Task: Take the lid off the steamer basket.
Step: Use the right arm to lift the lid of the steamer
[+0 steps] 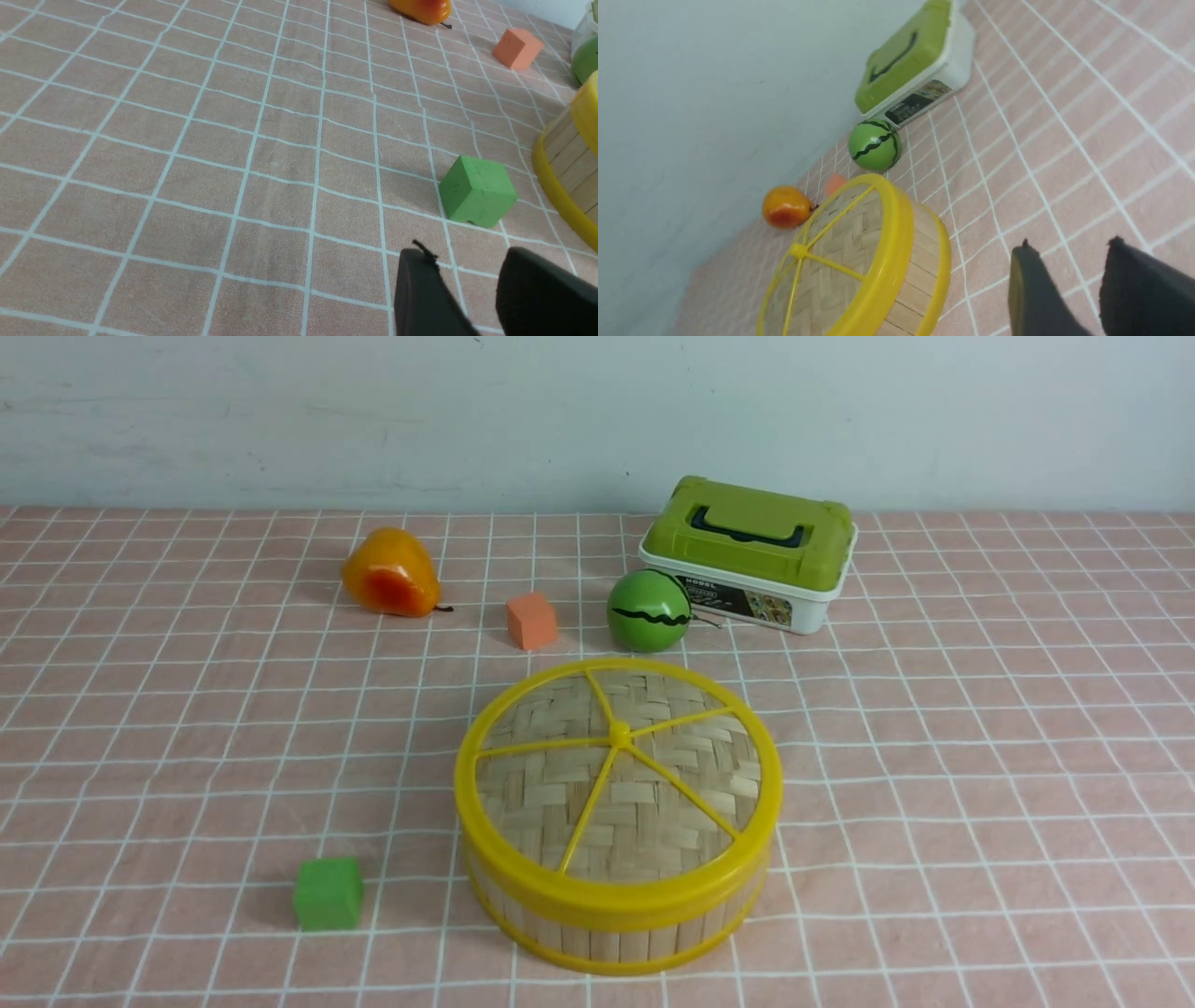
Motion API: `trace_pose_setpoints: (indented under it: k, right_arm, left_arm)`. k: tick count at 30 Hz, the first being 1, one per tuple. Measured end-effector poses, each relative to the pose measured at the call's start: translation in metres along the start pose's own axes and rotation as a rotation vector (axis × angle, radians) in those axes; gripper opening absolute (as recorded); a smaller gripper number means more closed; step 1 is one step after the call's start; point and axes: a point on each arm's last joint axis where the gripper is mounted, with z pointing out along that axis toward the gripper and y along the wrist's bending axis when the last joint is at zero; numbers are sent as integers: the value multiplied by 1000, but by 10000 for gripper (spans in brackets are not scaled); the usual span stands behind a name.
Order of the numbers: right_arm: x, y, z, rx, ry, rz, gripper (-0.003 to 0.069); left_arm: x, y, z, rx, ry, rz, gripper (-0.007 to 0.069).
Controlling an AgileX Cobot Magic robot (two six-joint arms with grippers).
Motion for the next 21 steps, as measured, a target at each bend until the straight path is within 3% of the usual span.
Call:
trace_pose_setpoints:
  k: [2, 9, 15, 21]
  right_arm:
    - [-35, 39, -5, 14, 113, -281, 28]
    - [-115, 109, 23, 56, 512, -712, -25]
    - [-156, 134, 76, 37, 653, -774, -11]
    - [-151, 146, 151, 26, 863, -867, -6]
  left_arm:
    - [0, 0, 0, 0, 0, 0, 239]
    - [0, 0, 0, 0, 0, 0, 239]
    - [0, 0, 0, 0, 0, 0, 239]
    - [0, 0, 0, 0, 0, 0, 239]
